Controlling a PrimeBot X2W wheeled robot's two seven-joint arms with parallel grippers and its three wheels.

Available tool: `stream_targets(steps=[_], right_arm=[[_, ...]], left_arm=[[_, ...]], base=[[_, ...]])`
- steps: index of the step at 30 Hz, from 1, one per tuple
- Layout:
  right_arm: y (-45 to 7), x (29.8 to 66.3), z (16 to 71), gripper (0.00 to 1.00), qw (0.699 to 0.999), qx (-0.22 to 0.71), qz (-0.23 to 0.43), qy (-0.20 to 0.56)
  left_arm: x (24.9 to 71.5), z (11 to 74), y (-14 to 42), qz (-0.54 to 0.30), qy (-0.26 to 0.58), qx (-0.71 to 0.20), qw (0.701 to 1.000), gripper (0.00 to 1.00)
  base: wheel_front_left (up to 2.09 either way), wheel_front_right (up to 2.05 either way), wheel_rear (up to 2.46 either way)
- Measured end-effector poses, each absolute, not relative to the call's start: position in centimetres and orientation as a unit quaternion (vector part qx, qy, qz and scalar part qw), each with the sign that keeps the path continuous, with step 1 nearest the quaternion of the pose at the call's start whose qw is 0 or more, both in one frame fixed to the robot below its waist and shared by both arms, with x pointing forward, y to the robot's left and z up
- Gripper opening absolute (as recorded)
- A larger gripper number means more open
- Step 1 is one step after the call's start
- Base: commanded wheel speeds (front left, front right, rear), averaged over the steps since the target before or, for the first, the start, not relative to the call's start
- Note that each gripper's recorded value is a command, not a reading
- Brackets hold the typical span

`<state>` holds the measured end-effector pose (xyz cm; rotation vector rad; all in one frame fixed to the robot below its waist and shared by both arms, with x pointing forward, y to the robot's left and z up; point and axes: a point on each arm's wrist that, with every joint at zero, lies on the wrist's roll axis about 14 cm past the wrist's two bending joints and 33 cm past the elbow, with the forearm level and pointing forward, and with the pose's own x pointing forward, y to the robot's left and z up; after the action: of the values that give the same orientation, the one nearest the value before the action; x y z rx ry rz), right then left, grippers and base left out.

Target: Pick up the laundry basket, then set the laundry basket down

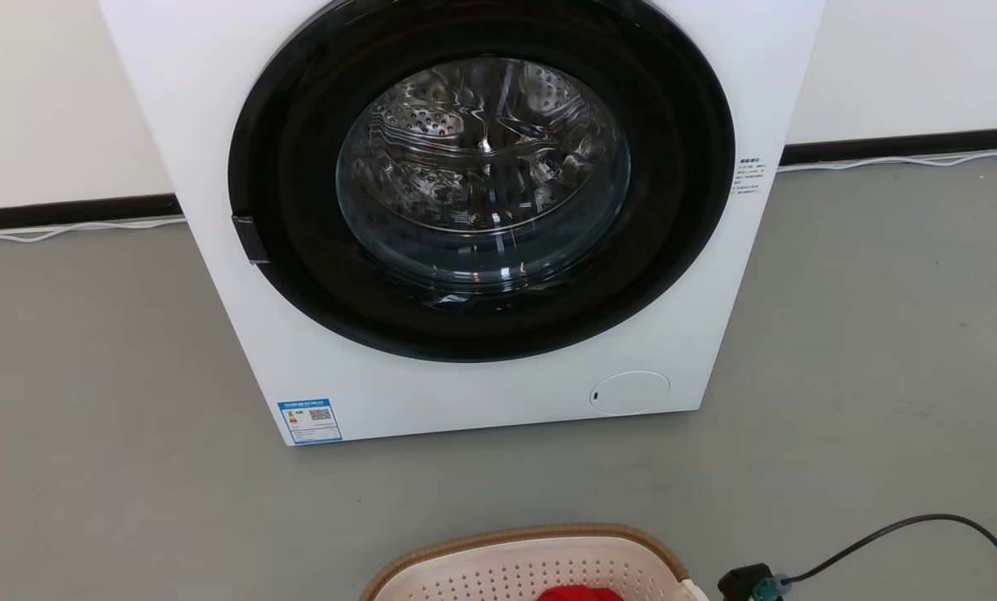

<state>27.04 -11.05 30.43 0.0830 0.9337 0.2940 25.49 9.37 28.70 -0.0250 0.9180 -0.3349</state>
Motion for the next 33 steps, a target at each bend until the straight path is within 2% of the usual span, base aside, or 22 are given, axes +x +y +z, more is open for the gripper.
stream_targets(steps=[33], right_arm=[[-10.96,26.97,29.82,0.00,0.874,0.048,0.140,0.462]], left_arm=[[25.49,28.04,9.16,-0.167,0.457,-0.010,0.873,0.00]], base=[[0.00,0.00,0.00]])
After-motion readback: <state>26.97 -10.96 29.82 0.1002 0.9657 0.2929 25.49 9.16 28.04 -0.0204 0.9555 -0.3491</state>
